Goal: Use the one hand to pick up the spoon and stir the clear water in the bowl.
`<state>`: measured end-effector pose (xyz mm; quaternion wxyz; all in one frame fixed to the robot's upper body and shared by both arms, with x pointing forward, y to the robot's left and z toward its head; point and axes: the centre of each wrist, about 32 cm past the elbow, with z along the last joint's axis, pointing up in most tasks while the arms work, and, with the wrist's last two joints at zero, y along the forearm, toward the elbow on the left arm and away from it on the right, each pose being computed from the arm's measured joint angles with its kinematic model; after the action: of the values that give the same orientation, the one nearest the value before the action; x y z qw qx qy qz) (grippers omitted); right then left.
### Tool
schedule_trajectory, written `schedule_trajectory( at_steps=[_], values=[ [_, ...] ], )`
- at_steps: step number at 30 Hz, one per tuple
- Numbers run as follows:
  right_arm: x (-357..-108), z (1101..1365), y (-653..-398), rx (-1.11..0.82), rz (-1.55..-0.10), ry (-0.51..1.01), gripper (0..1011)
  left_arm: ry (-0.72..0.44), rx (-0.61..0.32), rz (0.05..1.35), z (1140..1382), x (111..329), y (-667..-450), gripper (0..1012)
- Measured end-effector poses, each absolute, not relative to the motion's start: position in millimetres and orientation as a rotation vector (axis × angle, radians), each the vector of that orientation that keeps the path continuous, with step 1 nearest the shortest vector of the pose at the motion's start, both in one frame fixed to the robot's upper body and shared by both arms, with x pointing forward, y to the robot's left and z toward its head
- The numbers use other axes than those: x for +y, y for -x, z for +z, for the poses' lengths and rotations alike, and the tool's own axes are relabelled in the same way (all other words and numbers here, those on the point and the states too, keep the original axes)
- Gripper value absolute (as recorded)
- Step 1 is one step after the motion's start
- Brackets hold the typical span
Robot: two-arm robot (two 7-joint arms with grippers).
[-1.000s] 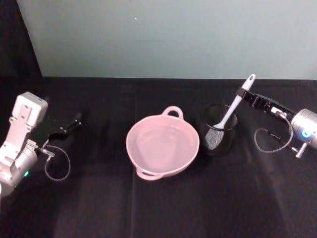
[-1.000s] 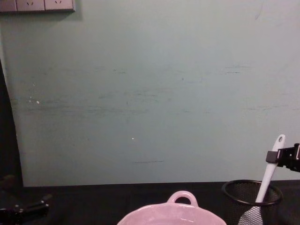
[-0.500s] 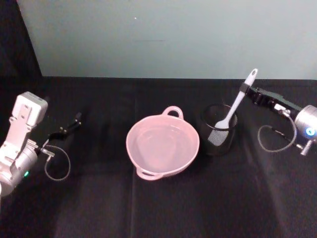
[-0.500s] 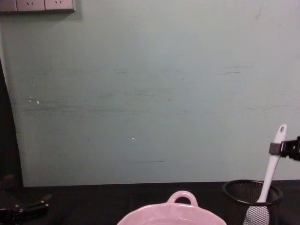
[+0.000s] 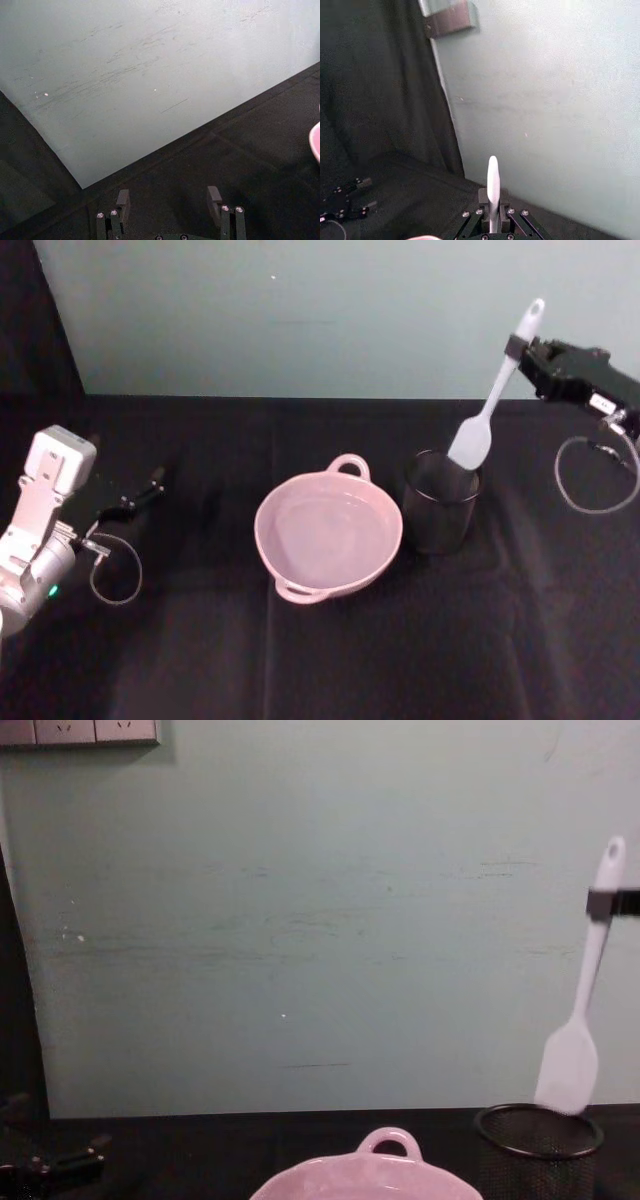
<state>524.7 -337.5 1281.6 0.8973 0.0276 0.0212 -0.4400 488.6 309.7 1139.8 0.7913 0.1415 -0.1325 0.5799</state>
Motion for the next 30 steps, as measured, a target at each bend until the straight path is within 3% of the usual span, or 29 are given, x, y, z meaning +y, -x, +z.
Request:
schedule_trajectory(
  at_steps=[9,12,19,22,30],
  values=[
    [-321.0,1319.3,-520.6,-0.113,-0.799,-0.050,110,-0.304,-0.285,1.248,1139.8,309.7,-488.6,1011],
    [-311.2,1320.3,-521.0,-0.125,-0.751,-0.045,110,-0.304,-0.285,1.248,1139.8,309.7,-488.6,1011],
    [-278.5,1294.9,-528.8,-0.104,-0.635,-0.045,110,-0.304,-0.285,1.248,1139.8,309.7,-488.6,1011],
    [-265.0,1272.4,-534.9,-0.086,-0.605,-0.031,110,-0.304,-0.285,1.248,1139.8,309.6,-488.6,1011],
    [-254.5,1231.3,-544.6,-0.069,-0.604,0.004,110,-0.304,-0.285,1.248,1139.8,309.7,-488.6,1011]
  ],
)
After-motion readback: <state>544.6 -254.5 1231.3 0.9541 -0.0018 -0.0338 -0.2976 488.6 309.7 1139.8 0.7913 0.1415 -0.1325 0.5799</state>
